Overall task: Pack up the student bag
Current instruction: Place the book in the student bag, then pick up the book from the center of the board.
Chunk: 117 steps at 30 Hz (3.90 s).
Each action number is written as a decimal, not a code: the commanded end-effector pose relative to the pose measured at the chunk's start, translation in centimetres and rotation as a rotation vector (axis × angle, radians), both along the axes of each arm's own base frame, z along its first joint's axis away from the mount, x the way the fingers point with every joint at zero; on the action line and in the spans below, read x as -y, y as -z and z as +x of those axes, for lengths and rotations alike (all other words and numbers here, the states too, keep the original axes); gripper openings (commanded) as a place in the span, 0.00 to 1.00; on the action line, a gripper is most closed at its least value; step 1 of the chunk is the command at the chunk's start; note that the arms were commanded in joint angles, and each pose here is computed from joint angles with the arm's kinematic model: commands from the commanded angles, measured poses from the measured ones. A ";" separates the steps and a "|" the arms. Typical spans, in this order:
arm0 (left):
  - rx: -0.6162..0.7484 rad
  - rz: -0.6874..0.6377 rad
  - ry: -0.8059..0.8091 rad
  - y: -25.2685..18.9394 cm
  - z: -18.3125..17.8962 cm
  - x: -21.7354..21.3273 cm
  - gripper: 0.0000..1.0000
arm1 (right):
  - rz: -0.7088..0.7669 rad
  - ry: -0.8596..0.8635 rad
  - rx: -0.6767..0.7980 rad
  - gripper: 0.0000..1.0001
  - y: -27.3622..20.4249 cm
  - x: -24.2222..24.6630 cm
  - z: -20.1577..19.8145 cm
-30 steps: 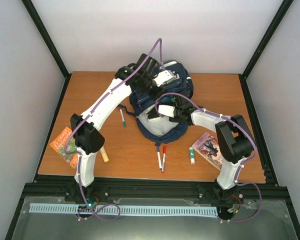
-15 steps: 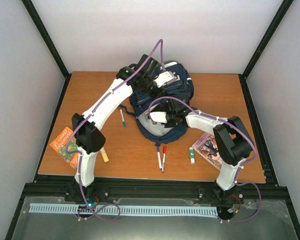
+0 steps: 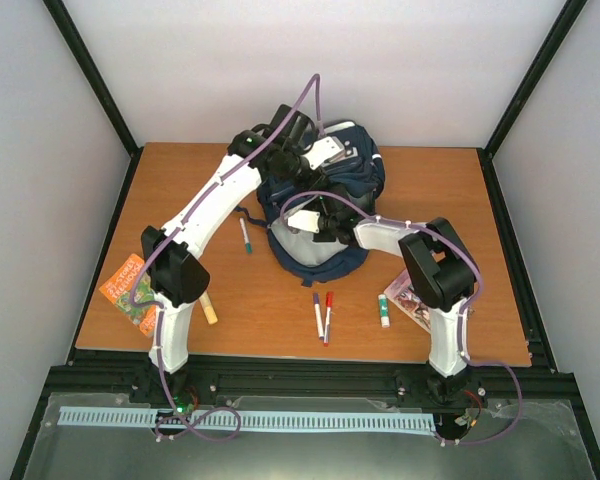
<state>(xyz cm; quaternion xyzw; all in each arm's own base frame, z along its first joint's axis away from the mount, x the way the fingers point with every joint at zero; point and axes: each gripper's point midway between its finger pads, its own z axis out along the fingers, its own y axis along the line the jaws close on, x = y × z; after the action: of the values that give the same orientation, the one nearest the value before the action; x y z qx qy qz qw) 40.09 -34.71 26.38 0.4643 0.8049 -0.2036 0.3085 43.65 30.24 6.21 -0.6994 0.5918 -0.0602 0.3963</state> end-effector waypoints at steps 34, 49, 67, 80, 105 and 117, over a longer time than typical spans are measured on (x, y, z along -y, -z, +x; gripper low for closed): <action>-0.346 0.029 0.023 11.0 -2.6 2.5 0.31 | 0.141 0.440 -0.710 0.34 -7.0 21.7 -16.8; -0.435 -0.127 0.142 6.3 -7.4 3.7 0.62 | -0.212 0.542 -0.652 0.71 -2.9 30.7 -25.2; -0.426 -0.079 0.211 6.4 -11.6 8.0 0.73 | -0.414 0.543 -0.634 0.78 3.0 30.7 -25.9; -0.415 -0.081 0.234 6.6 -11.5 8.6 0.73 | -0.568 0.673 -0.528 0.78 4.6 35.1 -23.7; -0.326 0.010 0.148 8.3 -10.0 7.0 0.73 | -0.115 1.247 -0.570 0.83 -3.8 44.3 -9.2; -0.304 0.018 0.107 8.2 -9.0 7.1 0.74 | 0.125 1.422 -0.834 0.87 0.1 42.2 -7.9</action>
<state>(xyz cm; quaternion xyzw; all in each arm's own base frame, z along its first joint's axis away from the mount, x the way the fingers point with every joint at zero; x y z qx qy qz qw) 30.59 -41.40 16.79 0.4748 0.8205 -0.2835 0.1446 35.53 -12.21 6.91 -0.1626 0.9841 -0.0283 0.0654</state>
